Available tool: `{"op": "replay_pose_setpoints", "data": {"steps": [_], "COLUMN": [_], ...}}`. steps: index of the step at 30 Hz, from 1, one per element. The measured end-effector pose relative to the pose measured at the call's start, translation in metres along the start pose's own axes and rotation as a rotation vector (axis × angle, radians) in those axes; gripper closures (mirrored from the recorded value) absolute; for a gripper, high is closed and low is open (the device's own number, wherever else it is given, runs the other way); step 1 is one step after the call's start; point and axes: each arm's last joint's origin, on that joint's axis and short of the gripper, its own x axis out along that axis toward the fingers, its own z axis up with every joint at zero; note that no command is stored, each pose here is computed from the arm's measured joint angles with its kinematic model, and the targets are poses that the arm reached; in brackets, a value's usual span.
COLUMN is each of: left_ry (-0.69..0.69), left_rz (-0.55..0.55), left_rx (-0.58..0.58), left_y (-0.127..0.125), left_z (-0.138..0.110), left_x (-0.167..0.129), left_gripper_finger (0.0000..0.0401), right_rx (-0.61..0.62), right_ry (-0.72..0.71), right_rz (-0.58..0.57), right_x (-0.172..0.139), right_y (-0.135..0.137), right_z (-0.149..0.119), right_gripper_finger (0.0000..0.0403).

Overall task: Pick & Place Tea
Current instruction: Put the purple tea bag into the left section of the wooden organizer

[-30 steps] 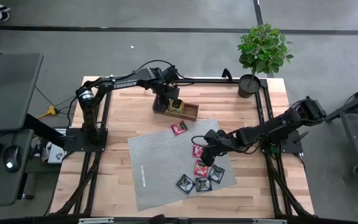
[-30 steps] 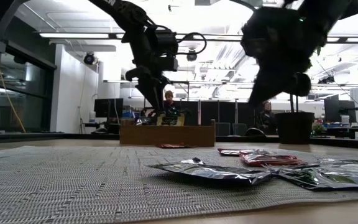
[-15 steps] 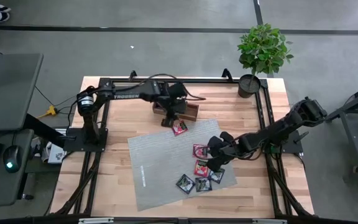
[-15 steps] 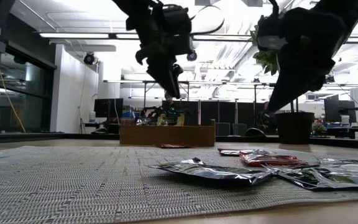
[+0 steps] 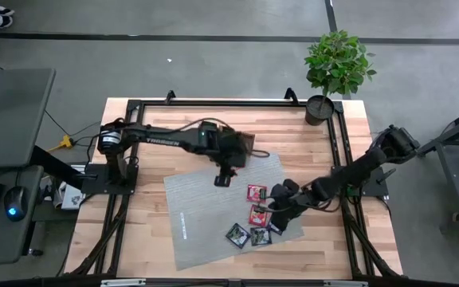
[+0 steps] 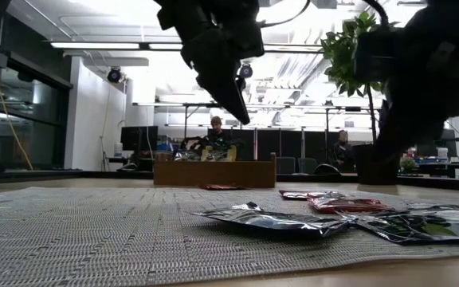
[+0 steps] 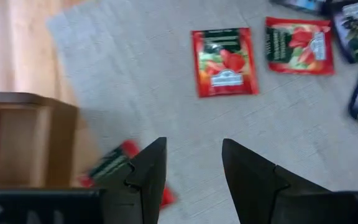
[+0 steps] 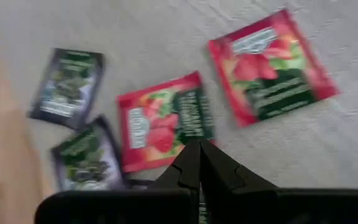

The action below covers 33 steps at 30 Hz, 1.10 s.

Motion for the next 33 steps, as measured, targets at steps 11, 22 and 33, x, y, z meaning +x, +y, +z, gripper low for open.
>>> {"op": "replay_pose_setpoints", "data": {"steps": [11, 22, 33], "left_ry": [-0.095, -0.166, -0.066], "left_rz": [-0.089, -0.052, -0.077], "left_rx": [-0.047, -0.081, -0.119], "left_y": [-0.072, -0.106, -0.126], "left_z": [0.007, 0.012, 0.001], "left_x": [0.021, 0.025, 0.04], "left_gripper_finger": [0.0295, 0.0396, 0.04], "right_rx": [-0.033, -0.075, -0.16], "right_ry": [-0.025, -0.014, -0.098], "right_rz": [0.047, 0.038, 0.165], "right_x": [0.003, 0.003, -0.005], "right_y": [-0.004, -0.005, 0.02], "right_z": [-0.012, -0.013, -0.006], "right_gripper_finger": [0.0403, 0.0403, 0.0403]}}
